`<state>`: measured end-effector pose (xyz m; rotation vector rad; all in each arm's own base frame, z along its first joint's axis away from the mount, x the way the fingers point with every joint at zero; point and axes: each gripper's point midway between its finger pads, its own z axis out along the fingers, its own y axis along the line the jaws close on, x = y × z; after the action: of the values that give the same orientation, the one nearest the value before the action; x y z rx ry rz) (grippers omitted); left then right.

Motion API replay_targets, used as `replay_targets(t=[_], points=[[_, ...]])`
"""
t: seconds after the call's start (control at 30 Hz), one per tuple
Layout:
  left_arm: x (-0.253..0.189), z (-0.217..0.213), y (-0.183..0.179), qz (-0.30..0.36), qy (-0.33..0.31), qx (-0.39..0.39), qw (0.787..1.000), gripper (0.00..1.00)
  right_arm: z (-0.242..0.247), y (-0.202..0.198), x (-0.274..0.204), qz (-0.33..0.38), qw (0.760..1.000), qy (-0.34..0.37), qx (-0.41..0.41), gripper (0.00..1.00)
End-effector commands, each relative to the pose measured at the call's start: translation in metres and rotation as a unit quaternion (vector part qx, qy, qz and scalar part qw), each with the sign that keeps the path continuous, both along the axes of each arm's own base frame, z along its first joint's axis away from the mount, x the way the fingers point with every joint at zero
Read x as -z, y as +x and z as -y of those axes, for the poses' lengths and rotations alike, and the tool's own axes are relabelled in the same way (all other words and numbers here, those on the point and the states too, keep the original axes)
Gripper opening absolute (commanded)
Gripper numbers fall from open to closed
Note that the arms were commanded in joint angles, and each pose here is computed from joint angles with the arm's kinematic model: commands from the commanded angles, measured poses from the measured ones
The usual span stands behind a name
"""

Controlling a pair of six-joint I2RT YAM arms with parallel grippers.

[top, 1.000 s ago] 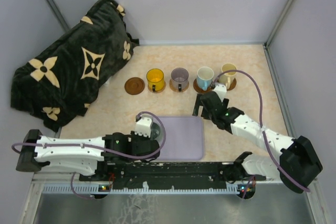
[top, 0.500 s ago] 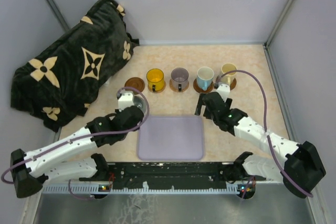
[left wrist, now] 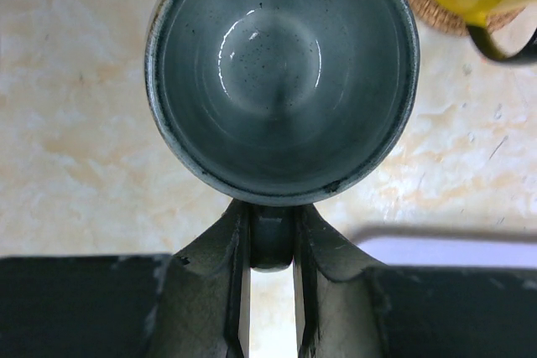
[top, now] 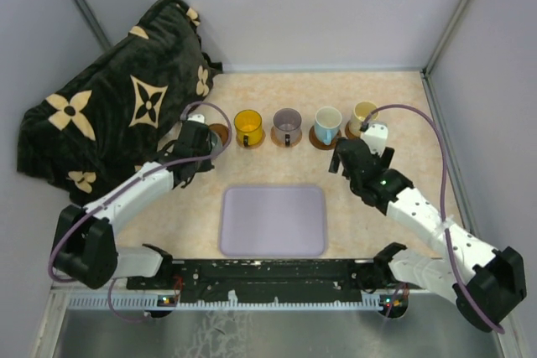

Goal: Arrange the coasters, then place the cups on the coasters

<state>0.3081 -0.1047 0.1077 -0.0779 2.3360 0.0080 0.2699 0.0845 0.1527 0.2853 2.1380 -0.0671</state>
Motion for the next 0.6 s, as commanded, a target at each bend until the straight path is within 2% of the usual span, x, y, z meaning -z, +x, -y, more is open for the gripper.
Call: replay_targets(t=[0.0, 0.33, 0.57], points=[[-0.06, 0.024, 0.069, 0.11, -0.057, 0.029, 0.992, 0.17, 0.025, 0.005, -0.04, 0.046, 0.998, -0.008, 0.039, 0.99], [-0.046, 0.02, 0.125, 0.084, -0.057, 0.025, 0.995, 0.15, 0.053, 0.004, -0.067, 0.07, 0.995, -0.002, 0.072, 0.99], [-0.037, 0.02, 0.137, 0.061, -0.051, 0.019, 0.997, 0.15, 0.052, 0.003, -0.064, 0.065, 0.995, 0.005, 0.072, 0.99]])
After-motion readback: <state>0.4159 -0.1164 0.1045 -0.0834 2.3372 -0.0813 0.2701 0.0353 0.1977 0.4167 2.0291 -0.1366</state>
